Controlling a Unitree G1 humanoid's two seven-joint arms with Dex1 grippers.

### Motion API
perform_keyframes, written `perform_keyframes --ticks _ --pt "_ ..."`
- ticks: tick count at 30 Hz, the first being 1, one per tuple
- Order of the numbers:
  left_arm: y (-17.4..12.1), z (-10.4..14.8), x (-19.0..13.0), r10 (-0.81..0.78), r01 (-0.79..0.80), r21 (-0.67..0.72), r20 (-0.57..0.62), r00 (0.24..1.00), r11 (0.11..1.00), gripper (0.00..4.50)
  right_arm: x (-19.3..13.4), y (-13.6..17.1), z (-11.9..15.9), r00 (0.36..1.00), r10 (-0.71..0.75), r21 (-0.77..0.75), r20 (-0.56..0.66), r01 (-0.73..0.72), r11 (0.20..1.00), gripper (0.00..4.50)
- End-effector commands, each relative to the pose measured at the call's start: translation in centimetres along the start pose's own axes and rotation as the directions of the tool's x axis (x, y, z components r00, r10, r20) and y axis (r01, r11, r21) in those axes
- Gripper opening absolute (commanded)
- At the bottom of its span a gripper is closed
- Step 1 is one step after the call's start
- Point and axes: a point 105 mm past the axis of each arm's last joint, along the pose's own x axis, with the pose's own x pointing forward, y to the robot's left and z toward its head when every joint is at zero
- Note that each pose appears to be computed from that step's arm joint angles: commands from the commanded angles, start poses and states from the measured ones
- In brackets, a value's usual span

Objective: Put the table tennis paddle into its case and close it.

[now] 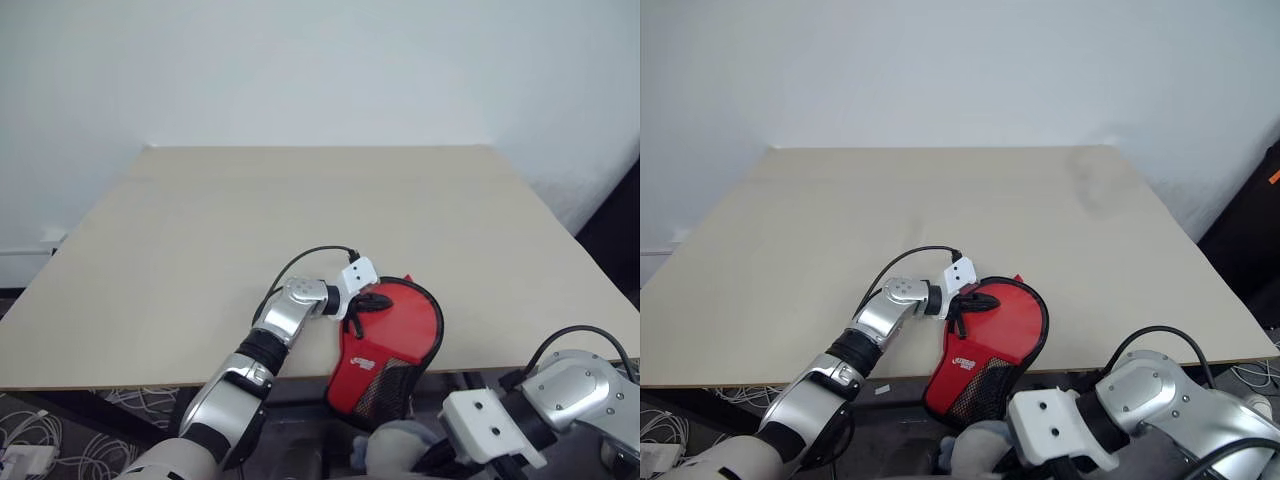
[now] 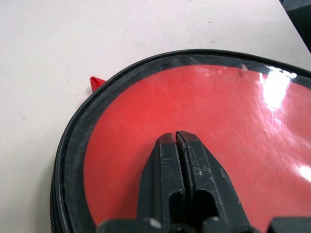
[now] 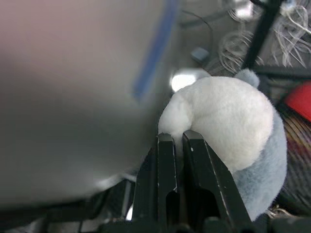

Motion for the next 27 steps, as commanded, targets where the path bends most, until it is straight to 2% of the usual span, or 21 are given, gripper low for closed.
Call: perform_keyframes --ticks 1,10,15,20,23,26,27 --pt "-0.5 -2.5 0.3 -0.018 0.014 -0.041 -0.097 0.995 0.999 0.0 1.0 2.2 2.2 0.989 0.12 -0.076 0.083 -0.114 0.991 0.02" --pt "-0.1 -2.4 0.4 -0.011 0.007 -0.04 -0.1 0.995 0.999 0.0 1.6 2.0 3.7 0.98 0.131 -0.083 0.151 -0.12 0.989 0.02" --pt "0.1 -2.5 0.4 0.001 -0.005 -0.042 -0.096 0.995 0.999 0.0 1.1 1.1 3.8 0.989 0.052 -0.057 0.138 -0.044 0.997 0.02" --pt "0.2 -3.0 -0.2 0.025 -0.029 -0.045 -0.086 0.996 0.999 0.0 -0.3 -0.6 4.2 0.99 -0.026 -0.027 0.139 0.03 0.999 1.44" --pt "0.4 -2.9 -0.8 0.049 -0.052 -0.041 -0.07 0.996 0.998 0.0 -1.6 -2.0 4.6 0.986 -0.06 -0.011 0.155 0.062 0.998 2.59" --pt "0.7 -3.0 -1.8 0.082 -0.084 -0.027 -0.059 0.995 0.996 0.62 -2.4 -3.3 5.0 0.98 -0.087 0.001 0.178 0.088 0.996 3.67" --pt "0.8 -2.9 -2.1 0.099 -0.101 -0.02 -0.054 0.994 0.995 0.97 -2.7 -3.8 5.1 0.978 -0.1 0.003 0.184 0.101 0.995 4.07"
